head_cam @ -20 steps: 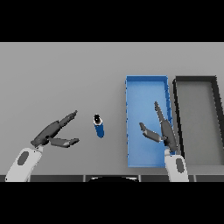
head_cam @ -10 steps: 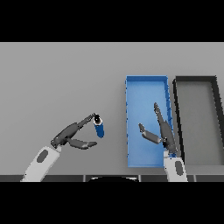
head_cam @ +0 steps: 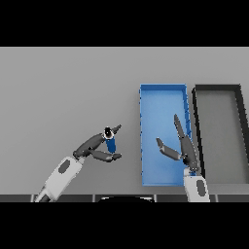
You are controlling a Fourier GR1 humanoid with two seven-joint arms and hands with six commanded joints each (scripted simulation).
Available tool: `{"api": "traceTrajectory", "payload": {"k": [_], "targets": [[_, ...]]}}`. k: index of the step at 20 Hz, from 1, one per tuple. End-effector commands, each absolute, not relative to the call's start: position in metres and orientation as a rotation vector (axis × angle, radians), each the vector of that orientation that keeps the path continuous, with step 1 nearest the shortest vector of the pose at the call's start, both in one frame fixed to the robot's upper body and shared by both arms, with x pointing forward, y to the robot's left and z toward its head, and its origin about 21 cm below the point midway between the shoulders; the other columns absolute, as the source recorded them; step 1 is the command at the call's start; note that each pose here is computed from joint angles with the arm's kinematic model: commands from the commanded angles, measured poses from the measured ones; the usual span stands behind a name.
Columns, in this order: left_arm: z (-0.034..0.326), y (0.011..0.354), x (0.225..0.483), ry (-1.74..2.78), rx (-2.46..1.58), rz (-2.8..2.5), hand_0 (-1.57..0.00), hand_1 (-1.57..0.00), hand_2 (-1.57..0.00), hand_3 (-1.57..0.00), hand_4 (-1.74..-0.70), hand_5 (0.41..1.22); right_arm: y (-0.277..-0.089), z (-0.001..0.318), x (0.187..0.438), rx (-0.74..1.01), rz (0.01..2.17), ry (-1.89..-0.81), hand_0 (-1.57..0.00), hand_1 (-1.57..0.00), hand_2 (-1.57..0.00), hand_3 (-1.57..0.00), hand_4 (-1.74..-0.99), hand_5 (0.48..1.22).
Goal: Pick up the blue pipe and place it into the blue bin.
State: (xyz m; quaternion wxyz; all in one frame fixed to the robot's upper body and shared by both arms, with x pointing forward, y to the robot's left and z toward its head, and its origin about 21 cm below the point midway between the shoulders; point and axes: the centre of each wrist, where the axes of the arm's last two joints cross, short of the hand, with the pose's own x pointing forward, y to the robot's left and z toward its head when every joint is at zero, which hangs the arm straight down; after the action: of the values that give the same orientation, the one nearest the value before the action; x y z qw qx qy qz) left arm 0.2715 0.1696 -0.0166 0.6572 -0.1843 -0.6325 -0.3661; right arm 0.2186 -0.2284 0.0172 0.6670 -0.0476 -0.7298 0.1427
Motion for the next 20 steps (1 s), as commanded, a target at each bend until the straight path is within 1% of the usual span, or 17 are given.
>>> {"api": "traceTrajectory", "payload": {"k": [1,2,3,4,5,6,7,8,9,10,12,13,15,17,18,20], "targets": [[-0.02,0.165,0.272,-1.445,-0.438,-0.812,0.0,0.0,0.0,0.0,-1.19,0.513,-0.226,0.016,0.22,-0.1,0.317,-1.634,0.0,0.0,0.0,0.0,-1.207,0.607],[-0.02,0.162,0.275,-1.456,-0.446,-0.797,0.0,0.0,0.0,0.0,-1.21,0.533,-0.227,0.015,0.22,-0.106,0.303,-1.629,0.0,0.0,0.0,0.0,-1.206,0.606],[-0.022,0.16,0.274,-1.463,-0.466,-0.775,0.0,0.0,-0.04,-0.01,-1.24,0.558,-0.229,0.015,0.22,-0.109,0.309,-1.633,0.0,0.0,0.0,0.0,-1.204,0.605],[-0.024,0.159,0.273,-1.467,-0.477,-0.757,0.0,-0.04,-0.11,-0.04,-1.27,0.585,-0.23,0.013,0.219,-0.119,0.314,-1.632,0.0,0.0,0.0,0.0,-1.196,0.603],[-0.024,0.155,0.275,-1.467,-0.469,-0.746,-0.03,-0.14,-0.22,-0.12,-1.29,0.617,-0.23,0.014,0.217,-0.106,0.318,-1.636,0.0,0.0,0.0,0.0,-1.196,0.605],[-0.023,0.153,0.276,-1.471,-0.468,-0.736,-0.1,-0.26,-0.36,-0.22,-1.32,0.651,-0.229,0.016,0.22,-0.106,0.31,-1.627,0.0,0.0,0.0,0.0,-1.198,0.605],[-0.026,0.15,0.272,-1.463,-0.501,-0.706,-0.29,-0.46,-0.54,-0.49,-1.34,0.765,-0.229,0.015,0.222,-0.113,0.307,-1.622,0.0,0.0,0.0,0.0,-1.199,0.605],[-0.027,0.148,0.272,-1.457,-0.499,-0.688,-0.5,-0.68,-0.73,-0.7,-1.42,0.856,-0.228,0.016,0.219,-0.109,0.311,-1.636,0.0,0.0,0.0,0.0,-1.196,0.604],[-0.025,0.146,0.274,-1.459,-0.489,-0.696,-0.72,-0.86,-0.9,-0.88,-1.48,0.929,-0.231,0.015,0.219,-0.111,0.307,-1.628,0.0,0.0,0.0,0.0,-1.198,0.604],[-0.025,0.144,0.272,-1.464,-0.492,-0.72,-0.89,-1.0,-1.03,-1.01,-1.53,0.988,-0.232,0.016,0.223,-0.115,0.306,-1.621,0.0,0.0,0.0,0.0,-1.195,0.604],[-0.028,0.136,0.267,-1.492,-0.525,-0.742,-1.13,-1.2,-1.23,-1.17,-1.6,1.072,-0.232,0.016,0.223,-0.107,0.303,-1.628,0.0,0.0,0.0,0.0,-1.198,0.604],[-0.029,0.136,0.265,-1.509,-0.516,-0.741,-1.22,-1.28,-1.3,-1.22,-1.63,1.101,-0.232,0.013,0.223,-0.109,0.303,-1.625,0.0,0.0,0.0,0.0,-1.195,0.603],[-0.028,0.134,0.263,-1.536,-0.515,-0.726,-1.35,-1.38,-1.4,-1.32,-1.67,1.144,-0.232,0.015,0.223,-0.102,0.309,-1.64,0.0,0.0,0.0,0.0,-1.19,0.6],[-0.023,0.133,0.263,-1.568,-0.519,-0.708,-1.43,-1.45,-1.46,-1.38,-1.69,1.172,-0.228,0.014,0.224,-0.099,0.309,-1.629,0.0,0.0,0.0,0.0,-1.189,0.601],[-0.017,0.132,0.264,-1.593,-0.528,-0.689,-1.46,-1.48,-1.48,-1.41,-1.7,1.182,-0.231,0.014,0.224,-0.107,0.311,-1.631,0.0,0.0,0.0,0.0,-1.189,0.603],[-0.002,0.123,0.263,-1.656,-0.56,-0.671,-1.5,-1.51,-1.51,-1.44,-1.72,1.196,-0.227,0.014,0.225,-0.108,0.314,-1.629,0.0,0.0,0.0,0.0,-1.187,0.605]]}}
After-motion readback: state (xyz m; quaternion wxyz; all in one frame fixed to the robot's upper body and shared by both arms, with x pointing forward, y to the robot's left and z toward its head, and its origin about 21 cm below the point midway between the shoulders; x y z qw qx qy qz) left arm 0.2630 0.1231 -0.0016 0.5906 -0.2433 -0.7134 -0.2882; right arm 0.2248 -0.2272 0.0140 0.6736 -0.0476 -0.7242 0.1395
